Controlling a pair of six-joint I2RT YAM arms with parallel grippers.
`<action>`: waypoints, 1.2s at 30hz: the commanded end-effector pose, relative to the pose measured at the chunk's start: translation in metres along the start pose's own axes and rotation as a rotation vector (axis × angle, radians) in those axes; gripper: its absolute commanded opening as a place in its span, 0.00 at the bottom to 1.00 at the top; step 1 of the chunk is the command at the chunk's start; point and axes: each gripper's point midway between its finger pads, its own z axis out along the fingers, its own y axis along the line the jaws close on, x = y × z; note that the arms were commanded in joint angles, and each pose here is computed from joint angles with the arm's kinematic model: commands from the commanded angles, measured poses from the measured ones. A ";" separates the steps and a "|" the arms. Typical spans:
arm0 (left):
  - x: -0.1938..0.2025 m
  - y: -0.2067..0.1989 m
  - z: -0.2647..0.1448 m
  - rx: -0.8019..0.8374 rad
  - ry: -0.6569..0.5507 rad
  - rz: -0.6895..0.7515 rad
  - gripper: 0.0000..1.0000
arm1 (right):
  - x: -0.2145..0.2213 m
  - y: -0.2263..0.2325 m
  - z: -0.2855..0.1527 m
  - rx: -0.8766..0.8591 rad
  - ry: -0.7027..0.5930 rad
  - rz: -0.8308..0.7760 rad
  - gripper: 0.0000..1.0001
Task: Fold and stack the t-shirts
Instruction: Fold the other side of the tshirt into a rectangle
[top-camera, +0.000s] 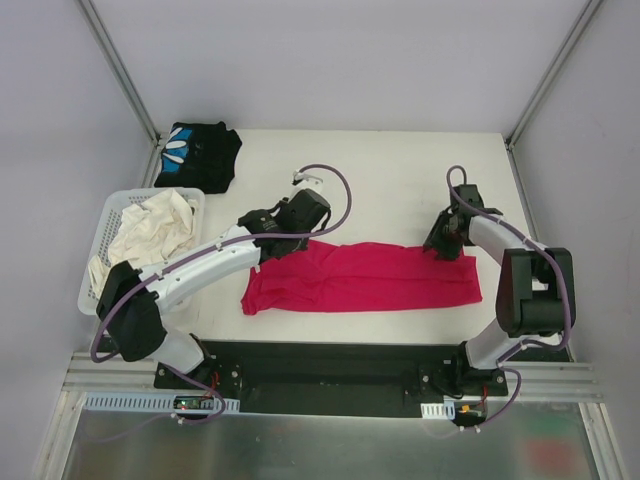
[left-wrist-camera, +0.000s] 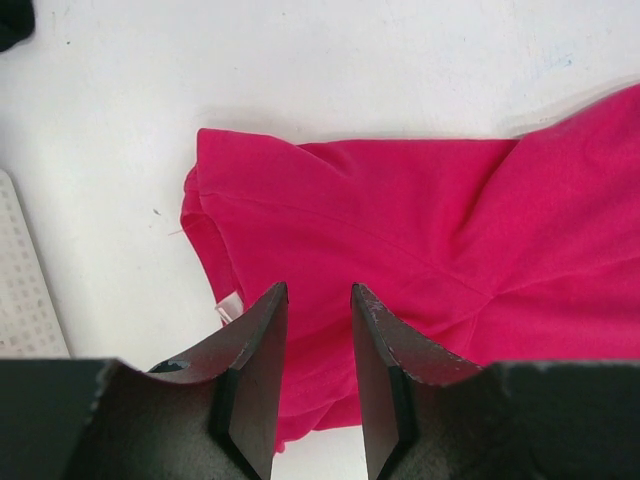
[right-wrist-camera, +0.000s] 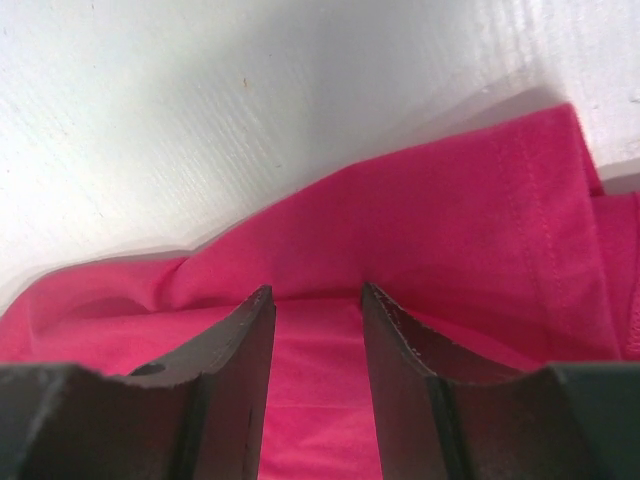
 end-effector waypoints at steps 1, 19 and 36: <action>-0.028 0.014 -0.016 -0.016 -0.084 -0.028 0.31 | -0.006 0.018 0.001 -0.033 -0.012 -0.003 0.43; -0.033 0.031 -0.024 -0.042 -0.113 -0.047 0.31 | -0.002 0.006 0.030 0.051 0.041 -0.016 0.42; -0.026 0.038 -0.021 -0.048 -0.098 -0.073 0.31 | -0.072 0.018 0.029 0.105 -0.063 -0.065 0.43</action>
